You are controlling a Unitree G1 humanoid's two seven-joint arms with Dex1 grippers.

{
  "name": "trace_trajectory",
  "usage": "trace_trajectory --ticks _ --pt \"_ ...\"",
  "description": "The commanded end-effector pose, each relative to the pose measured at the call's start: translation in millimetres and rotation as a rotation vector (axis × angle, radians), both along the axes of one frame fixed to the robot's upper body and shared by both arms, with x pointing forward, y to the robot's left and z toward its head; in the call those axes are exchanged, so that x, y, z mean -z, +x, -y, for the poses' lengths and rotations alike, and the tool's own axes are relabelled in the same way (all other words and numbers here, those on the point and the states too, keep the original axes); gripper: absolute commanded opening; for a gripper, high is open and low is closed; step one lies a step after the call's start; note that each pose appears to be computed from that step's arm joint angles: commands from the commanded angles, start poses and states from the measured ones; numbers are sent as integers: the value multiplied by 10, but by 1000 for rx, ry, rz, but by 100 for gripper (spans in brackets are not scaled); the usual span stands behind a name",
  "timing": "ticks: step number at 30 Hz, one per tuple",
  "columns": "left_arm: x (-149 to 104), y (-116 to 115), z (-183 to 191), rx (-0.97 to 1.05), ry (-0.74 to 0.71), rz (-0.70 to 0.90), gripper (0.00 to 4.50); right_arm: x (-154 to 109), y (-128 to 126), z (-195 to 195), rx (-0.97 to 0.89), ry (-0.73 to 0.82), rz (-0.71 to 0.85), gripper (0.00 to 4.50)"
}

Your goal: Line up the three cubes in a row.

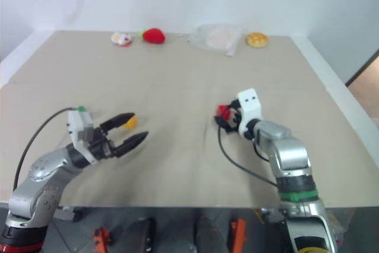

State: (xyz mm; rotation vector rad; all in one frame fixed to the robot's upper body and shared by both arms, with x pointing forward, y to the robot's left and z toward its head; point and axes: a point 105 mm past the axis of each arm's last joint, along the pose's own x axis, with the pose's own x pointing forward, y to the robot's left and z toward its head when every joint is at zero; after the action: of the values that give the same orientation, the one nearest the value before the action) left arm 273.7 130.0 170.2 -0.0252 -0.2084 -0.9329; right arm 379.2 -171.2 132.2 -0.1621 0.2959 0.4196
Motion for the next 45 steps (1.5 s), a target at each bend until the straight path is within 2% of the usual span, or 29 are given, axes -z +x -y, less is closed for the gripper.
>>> trace_trajectory --ticks 1,5,6,7,8,11,14,18,21,24,27,32,36,40,45 --pt "-92 -43 13 -4 -5 51 399 -97 87 -17 -6 4 41 450" --pt "-88 -49 0 -23 -12 52 399 -65 120 -56 -16 14 37 450" --pt "-86 -52 -1 -25 -13 52 410 -60 132 -60 -15 15 38 394" --pt "-84 -54 0 -27 -14 51 410 -59 144 -63 -13 18 39 376" --pt "-82 -59 0 -28 -15 51 410 -60 158 -66 -12 22 40 328" --pt "-71 -73 -3 -34 -18 49 410 -62 184 -84 -14 30 44 220" --pt "-60 -81 -12 -45 -21 46 410 -65 196 -104 -26 29 52 124" --pt "-16 -107 -30 -63 -20 31 410 -77 208 -105 -61 10 58 124" --pt "12 -147 -88 -73 -21 7 410 -196 60 -183 -266 -24 109 124" --pt "60 -231 -174 -45 3 -42 410 -235 -258 -260 -565 -10 69 124" --pt "77 -299 -242 -12 30 -71 410 -259 -428 -274 -732 -15 51 124" --pt "63 -437 -353 74 99 -108 410 -282 -475 -379 -935 -1 59 124" --pt "112 -554 -428 139 178 -140 410 -234 -378 -545 -1015 -28 107 124" --pt "165 -606 -556 147 211 -171 410 -160 -394 -716 -1149 -59 90 124" --pt "196 -605 -626 136 235 -165 410 -30 -446 -691 -1248 -124 51 124"
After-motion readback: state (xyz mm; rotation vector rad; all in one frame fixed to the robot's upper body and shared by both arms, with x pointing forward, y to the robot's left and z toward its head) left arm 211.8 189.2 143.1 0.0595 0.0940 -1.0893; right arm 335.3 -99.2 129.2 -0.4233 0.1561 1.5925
